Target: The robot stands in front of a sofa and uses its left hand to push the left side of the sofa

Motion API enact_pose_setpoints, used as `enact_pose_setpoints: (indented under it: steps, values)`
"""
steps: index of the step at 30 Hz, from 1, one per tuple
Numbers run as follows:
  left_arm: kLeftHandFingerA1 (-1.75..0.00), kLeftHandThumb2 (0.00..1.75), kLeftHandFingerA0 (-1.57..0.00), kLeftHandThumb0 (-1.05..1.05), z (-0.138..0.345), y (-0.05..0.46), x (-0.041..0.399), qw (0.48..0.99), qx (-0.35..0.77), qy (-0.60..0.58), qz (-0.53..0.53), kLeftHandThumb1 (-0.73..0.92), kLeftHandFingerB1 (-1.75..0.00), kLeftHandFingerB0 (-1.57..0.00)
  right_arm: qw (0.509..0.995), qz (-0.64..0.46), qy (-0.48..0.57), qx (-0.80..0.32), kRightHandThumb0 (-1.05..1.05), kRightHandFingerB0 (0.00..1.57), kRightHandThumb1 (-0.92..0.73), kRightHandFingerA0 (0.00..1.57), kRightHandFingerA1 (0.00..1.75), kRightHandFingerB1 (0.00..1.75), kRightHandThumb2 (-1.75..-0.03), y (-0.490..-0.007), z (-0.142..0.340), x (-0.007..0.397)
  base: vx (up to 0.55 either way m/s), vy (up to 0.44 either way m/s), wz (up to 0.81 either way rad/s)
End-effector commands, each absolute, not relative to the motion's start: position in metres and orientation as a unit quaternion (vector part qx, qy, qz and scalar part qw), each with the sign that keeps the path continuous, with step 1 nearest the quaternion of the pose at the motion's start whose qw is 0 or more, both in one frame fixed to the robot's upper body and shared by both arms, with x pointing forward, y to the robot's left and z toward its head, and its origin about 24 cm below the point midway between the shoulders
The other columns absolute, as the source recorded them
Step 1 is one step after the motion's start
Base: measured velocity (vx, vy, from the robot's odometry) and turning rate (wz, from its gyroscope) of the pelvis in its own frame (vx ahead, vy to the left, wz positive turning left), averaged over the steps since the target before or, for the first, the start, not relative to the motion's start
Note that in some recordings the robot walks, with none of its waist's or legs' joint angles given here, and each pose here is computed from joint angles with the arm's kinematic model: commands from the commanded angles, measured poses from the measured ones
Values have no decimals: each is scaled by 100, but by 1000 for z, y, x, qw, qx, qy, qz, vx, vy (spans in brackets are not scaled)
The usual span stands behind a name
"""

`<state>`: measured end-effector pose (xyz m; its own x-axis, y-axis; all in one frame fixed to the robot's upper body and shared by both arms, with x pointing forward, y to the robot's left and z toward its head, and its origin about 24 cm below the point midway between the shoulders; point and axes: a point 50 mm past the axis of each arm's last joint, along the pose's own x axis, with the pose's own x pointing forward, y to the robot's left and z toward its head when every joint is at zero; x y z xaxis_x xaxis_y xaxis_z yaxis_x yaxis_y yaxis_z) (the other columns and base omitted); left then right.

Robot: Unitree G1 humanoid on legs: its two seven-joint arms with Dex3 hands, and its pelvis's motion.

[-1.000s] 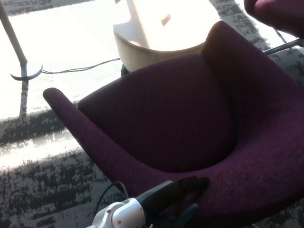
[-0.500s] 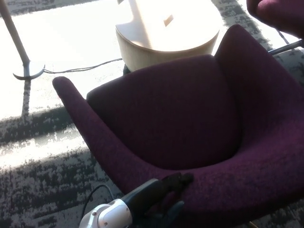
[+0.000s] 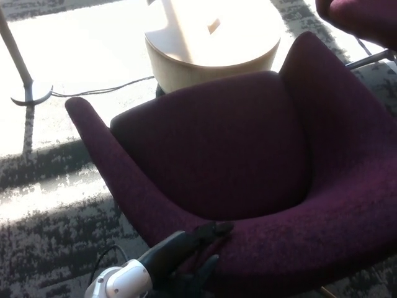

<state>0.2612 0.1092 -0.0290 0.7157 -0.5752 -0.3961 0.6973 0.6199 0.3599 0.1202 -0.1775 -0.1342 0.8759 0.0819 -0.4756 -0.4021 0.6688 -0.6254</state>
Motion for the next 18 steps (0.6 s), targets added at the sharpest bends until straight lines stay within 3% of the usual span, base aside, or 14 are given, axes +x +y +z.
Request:
enact_pose_setpoints:
  steps: [1,5,6,7,8,9,10,18]
  values:
    - [-20,121,0,-88,-29,134,262,902,241,128,-335,81,-20,-2,885,134,217,-389,-46,70,-65,79,74,46,-60,-182,-135,118,0,0,0]
    - [-22,121,0,-87,-27,152,267,913,240,129,-305,79,-20,-2,886,134,214,-389,-45,70,-65,79,72,47,-60,-181,-135,118,0,0,0]
    - [-22,107,-8,-97,-26,157,267,915,240,126,-298,80,-17,0,885,134,213,-391,-46,72,-65,80,74,48,-59,-181,-135,118,0,0,0]
    - [-22,107,-8,-97,-26,158,267,916,240,125,-297,80,-17,0,885,134,213,-391,-46,72,-65,80,74,48,-59,-181,-135,118,0,0,0]
    - [-27,80,0,-91,-27,162,267,918,240,125,-292,92,-23,0,884,136,214,-392,-45,72,-65,80,75,47,-60,-181,-136,117,0,0,0]
    - [-26,122,-1,-88,-27,165,267,918,241,128,-287,79,-19,-2,884,138,214,-392,-45,71,-65,79,73,47,-60,-181,-135,117,0,0,0]
    - [-26,121,-4,-95,-29,173,265,923,236,139,-270,80,-15,-8,884,139,213,-392,-45,71,-65,80,74,47,-60,-181,-136,115,0,0,0]
    - [-28,124,-5,-97,-32,200,261,935,227,150,-227,85,-15,-8,882,136,217,-395,-48,72,-66,78,74,47,-60,-182,-136,115,0,0,0]
